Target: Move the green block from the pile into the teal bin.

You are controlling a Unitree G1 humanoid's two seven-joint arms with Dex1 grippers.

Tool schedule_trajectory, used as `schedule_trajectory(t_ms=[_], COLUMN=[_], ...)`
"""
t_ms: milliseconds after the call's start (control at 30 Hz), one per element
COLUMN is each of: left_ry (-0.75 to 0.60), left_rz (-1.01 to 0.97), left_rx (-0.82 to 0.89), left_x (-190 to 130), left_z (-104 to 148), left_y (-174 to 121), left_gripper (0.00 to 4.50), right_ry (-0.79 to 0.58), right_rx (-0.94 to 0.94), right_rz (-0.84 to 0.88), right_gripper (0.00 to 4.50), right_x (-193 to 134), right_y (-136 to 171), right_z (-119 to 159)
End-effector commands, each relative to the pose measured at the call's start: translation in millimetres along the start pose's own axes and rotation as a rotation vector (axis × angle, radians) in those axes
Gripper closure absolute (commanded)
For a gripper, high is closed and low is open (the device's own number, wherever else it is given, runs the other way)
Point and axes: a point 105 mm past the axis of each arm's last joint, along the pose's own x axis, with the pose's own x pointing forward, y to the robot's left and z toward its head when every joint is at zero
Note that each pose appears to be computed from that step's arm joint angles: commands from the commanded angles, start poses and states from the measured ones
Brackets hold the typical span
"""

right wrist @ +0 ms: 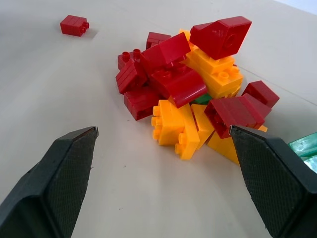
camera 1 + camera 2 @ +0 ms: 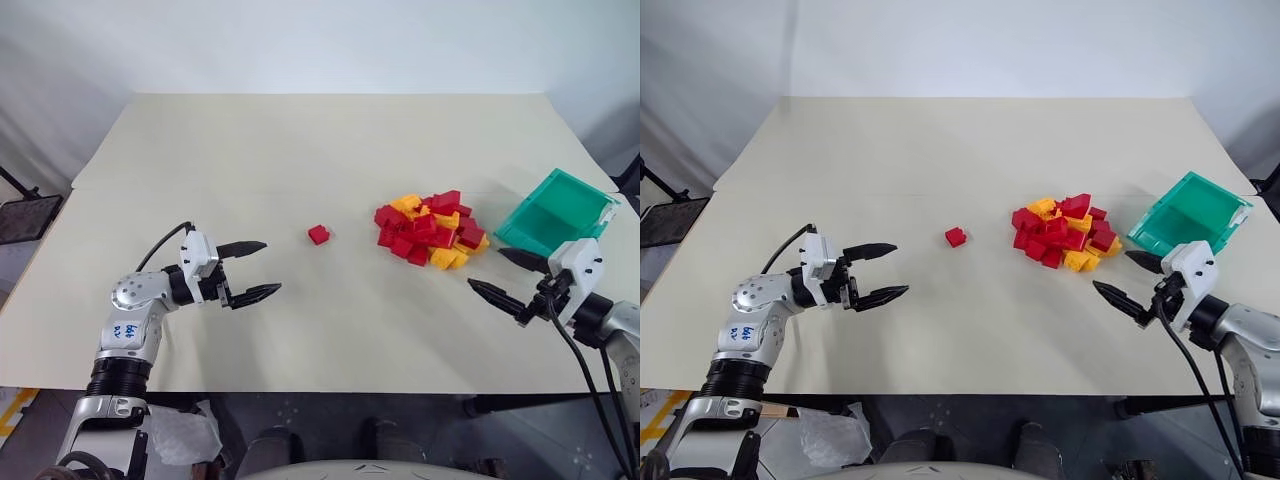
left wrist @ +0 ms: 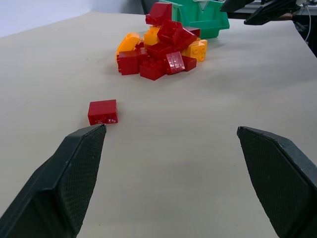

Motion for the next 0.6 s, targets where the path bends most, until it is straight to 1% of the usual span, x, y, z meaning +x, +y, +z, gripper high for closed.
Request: schedule_trajectory(t_ms=[33,200,433,600], left_ry=[-0.032,-0.007,-0.013,-0.030], left_rz=[0.006,0.061,0.060,0.046], left_rx=[0.019,0.003,0.021,0.023], left_x=[1.2,3.7,5.7,6.5], left_z=[10.8,9.7,13.8,17.4], left_y=[6.0,12.9,12.9,12.9], left_gripper=[0.00,0.00,0.00,0.00], right_ry=[-0.037,-0.030,-0.012,0.059], right_rx=[-0.041,-0.033,-0.019,-0.095], right_rz=[-0.023,-0.036,-0.071,-0.136], right_gripper=[0.06,0.06,0.06,0.06], right_x=[-4.3,-4.8,-3.8,-2.6], right_y=[-3.5,-4.6,-5.4,-8.6], right_z=[12.1,10.7,10.2,10.8])
